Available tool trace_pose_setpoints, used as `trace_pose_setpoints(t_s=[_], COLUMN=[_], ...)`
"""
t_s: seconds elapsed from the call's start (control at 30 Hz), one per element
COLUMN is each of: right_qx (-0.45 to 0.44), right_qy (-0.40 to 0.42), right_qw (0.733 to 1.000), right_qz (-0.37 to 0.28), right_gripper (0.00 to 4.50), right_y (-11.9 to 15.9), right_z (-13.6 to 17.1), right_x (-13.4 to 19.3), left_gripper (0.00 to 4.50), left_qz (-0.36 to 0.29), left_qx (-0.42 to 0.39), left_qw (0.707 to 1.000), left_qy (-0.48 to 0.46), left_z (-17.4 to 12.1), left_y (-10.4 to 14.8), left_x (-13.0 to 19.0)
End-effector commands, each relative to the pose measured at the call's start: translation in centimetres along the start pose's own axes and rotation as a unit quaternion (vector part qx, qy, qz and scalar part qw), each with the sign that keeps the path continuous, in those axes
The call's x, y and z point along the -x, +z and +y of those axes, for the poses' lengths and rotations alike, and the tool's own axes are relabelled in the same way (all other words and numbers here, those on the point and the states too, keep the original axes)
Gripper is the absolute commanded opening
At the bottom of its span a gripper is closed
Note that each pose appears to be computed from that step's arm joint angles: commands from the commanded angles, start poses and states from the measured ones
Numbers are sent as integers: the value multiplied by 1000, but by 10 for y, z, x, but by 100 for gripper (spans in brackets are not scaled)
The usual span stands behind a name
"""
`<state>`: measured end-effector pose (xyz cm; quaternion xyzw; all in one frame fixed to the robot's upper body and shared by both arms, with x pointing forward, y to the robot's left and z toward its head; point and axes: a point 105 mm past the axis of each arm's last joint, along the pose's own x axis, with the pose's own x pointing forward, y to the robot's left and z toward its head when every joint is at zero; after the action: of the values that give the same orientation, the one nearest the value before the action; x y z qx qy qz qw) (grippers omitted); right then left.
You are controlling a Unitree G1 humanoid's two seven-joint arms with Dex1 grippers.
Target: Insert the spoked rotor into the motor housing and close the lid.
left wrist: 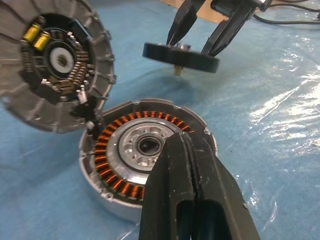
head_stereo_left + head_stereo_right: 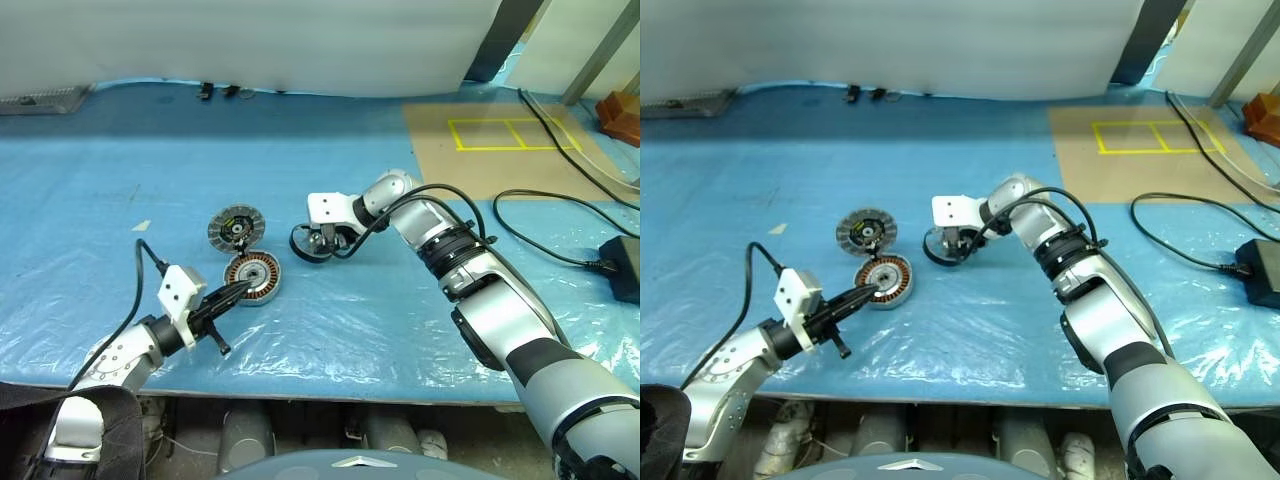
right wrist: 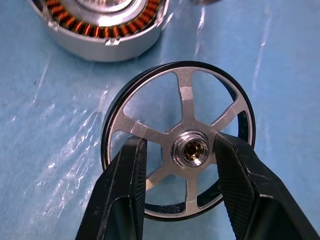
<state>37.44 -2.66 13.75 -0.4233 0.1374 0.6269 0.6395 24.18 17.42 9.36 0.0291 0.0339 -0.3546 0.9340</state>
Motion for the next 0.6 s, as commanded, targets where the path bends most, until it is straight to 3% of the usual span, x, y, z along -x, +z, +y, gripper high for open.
trace_pose_setpoints(t_s=[0.03,0.33,0.6], right_qx=[6,-37,-80], right_qy=[3,34,13], right_qw=[996,984,980], right_qz=[-87,-170,-181], right_gripper=[168,168,168], right_y=[39,68,76], right_z=[1,24,23], right_x=[19,5,-15], left_gripper=[0,0,0], left_qz=[-29,-23,-18], left_qx=[-17,-19,-15], left_qw=[999,997,997], left_qy=[17,66,78], left_z=[-2,3,2], left_y=[12,-5,-19], left_x=[13,36,40])
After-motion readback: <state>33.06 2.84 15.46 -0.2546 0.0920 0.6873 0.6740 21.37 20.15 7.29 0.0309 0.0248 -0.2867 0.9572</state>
